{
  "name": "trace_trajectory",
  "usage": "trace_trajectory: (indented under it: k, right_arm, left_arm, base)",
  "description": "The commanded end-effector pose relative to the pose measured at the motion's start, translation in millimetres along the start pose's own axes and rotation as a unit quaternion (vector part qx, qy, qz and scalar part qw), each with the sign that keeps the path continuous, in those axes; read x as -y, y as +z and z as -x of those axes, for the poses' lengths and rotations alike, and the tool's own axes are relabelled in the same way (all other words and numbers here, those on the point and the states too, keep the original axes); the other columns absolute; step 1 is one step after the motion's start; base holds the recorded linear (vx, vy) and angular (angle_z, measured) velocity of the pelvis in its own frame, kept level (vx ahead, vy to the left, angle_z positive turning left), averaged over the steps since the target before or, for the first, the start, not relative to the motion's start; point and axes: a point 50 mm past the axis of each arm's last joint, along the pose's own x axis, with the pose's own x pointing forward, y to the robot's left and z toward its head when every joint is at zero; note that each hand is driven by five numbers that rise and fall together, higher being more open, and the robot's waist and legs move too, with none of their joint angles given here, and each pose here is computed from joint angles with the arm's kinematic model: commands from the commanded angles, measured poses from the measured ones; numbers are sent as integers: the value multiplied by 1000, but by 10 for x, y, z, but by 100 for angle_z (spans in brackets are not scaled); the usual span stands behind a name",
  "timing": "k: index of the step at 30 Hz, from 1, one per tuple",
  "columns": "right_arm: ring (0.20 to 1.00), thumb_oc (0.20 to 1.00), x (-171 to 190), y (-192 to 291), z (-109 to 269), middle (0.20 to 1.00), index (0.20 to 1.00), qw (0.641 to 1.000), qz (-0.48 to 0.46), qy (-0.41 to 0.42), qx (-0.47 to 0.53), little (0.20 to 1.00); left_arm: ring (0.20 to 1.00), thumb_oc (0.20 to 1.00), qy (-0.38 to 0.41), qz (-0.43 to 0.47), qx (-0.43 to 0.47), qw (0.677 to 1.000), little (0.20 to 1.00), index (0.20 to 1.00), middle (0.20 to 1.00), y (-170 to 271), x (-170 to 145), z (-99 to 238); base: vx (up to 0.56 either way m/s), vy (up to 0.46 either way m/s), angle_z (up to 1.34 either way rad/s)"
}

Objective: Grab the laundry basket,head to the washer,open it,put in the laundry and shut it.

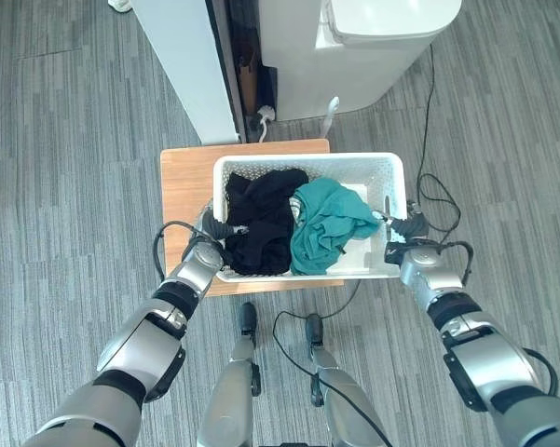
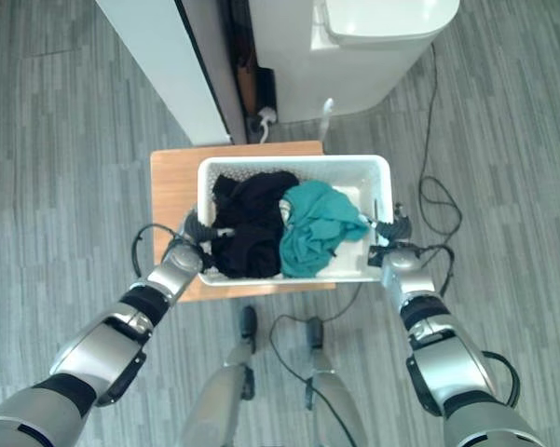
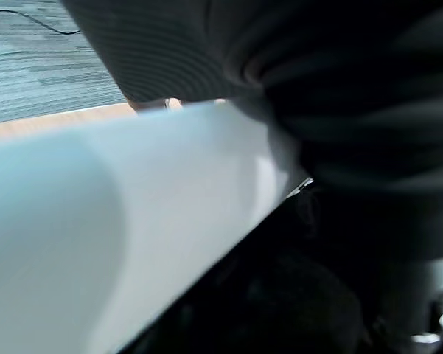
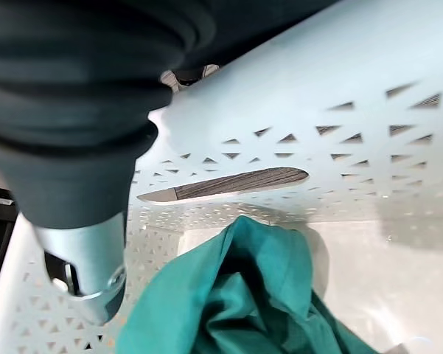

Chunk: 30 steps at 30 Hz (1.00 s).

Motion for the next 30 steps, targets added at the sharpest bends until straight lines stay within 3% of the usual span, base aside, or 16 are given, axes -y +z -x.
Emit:
trace_trajectory:
  k: [1,2,3,4,5,7,11,14,23,30]
  right_arm:
    - [1000,1000,-77,238,-52,1000,1000,998,43,37,8,1000]
    - [1000,1000,-27,343,-99,1000,1000,995,90,33,-8,1000]
    - [1000,1000,-27,343,-99,1000,1000,995,90,33,-8,1000]
    - [931,931,-35,400,-111,931,931,993,111,35,-13,931]
    - [435,435,-45,448,-119,435,435,992,120,34,-18,435]
    - [200,200,-98,551,-123,200,200,990,135,35,-25,200]
    - [200,200,-298,662,-87,200,200,982,179,49,-37,200]
    - [200,200,-359,709,-76,200,200,978,197,57,-26,200]
    - [200,200,-314,727,-87,200,200,970,239,51,-13,200]
    - [200,200,-272,685,-96,200,200,969,242,44,-11,200]
  left_arm:
    - [517,517,-8,-25,-29,999,517,517,517,-4,-9,-57]
    - [200,200,-11,-47,-31,998,200,200,200,56,-65,-94]
    - [200,200,-11,-47,-31,998,200,200,200,56,-65,-94]
    - [200,200,-13,-70,-28,997,200,200,200,120,-99,-117]
    - [200,200,-12,-90,-27,995,200,200,200,176,-139,-138]
    - [200,200,-5,-129,-8,992,200,200,200,402,-241,-181]
    - [200,200,-18,-230,32,972,200,200,200,729,-243,-186]
    - [200,200,-32,-251,41,967,200,200,200,743,-160,-168]
    - [200,200,-83,-265,61,959,200,200,200,738,275,-41]
    - [200,200,-100,-246,72,961,200,200,200,730,413,10]
  base:
    - [13,3,4]
    - [13,3,4]
    - [0,0,0]
    - [0,0,0]
    - [0,0,0]
    - [0,0,0]
    - [-4,8,0]
    - [-5,4,1]
    - [-14,6,3]
    - [-16,8,12]
